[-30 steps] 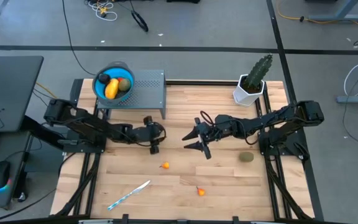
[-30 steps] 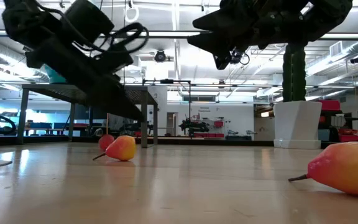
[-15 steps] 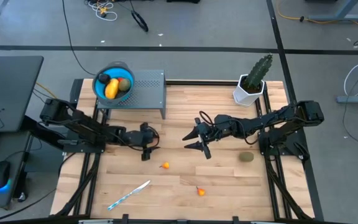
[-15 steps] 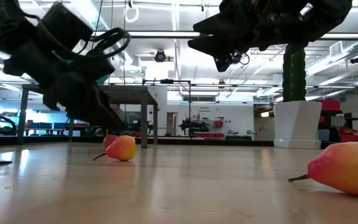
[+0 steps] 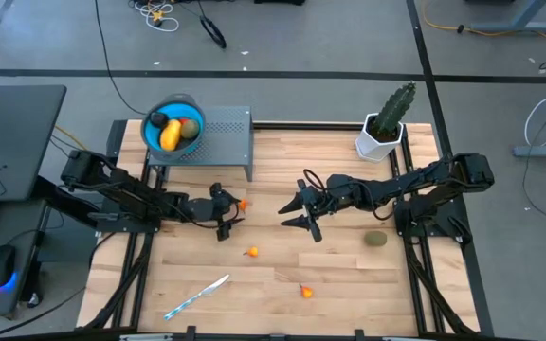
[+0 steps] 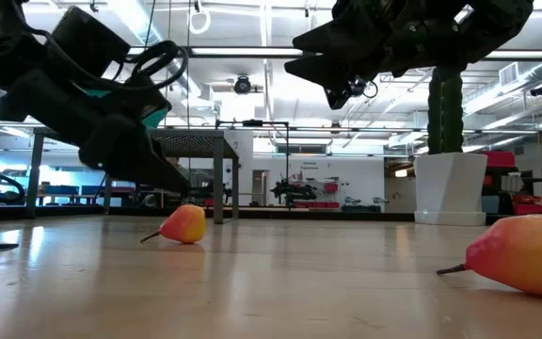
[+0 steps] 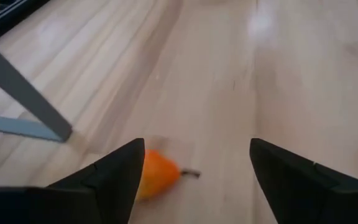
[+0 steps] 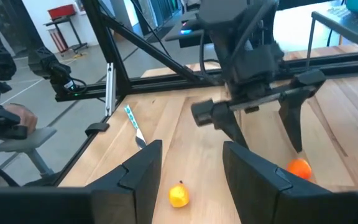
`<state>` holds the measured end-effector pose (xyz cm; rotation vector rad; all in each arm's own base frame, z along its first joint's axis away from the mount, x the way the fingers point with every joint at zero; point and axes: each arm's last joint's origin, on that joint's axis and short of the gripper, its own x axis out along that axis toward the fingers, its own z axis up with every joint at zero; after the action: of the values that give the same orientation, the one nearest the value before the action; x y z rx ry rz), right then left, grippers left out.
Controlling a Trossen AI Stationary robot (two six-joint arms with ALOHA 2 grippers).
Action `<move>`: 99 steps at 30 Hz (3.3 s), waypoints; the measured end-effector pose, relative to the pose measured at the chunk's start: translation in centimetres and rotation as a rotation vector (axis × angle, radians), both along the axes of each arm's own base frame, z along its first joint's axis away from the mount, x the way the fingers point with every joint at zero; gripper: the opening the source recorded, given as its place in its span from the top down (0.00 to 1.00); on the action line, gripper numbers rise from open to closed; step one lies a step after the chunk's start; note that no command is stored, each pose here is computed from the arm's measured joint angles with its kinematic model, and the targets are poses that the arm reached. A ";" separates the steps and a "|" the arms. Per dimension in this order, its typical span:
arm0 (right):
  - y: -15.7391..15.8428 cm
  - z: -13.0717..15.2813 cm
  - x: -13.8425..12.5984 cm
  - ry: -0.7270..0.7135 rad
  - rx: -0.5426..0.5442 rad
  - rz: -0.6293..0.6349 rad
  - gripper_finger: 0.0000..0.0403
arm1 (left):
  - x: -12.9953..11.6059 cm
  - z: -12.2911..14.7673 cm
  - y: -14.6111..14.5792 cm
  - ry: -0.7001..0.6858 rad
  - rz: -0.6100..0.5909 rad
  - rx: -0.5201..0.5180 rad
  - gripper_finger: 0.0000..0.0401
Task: Pick & Place Fruit
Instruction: Put the orange pear into the blue strainer bowl on the shelf
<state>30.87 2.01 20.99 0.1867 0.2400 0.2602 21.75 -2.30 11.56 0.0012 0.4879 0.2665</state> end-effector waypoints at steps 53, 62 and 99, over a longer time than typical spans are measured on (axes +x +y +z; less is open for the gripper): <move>-0.1 -0.1 0.0 0.015 -0.008 -0.034 0.55 | -1.4 -3.2 1.4 0.032 0.054 0.055 0.28; -0.1 -0.3 0.0 0.032 -0.009 -0.033 0.55 | -0.4 -3.7 1.4 -0.012 0.103 0.093 0.28; -0.2 -0.3 0.0 0.032 -0.014 -0.051 0.55 | -0.6 -4.4 2.4 0.049 0.094 -0.002 0.39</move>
<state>30.84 1.86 20.68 0.1834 0.2685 0.2048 21.15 0.13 7.15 -0.0168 0.5381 0.3585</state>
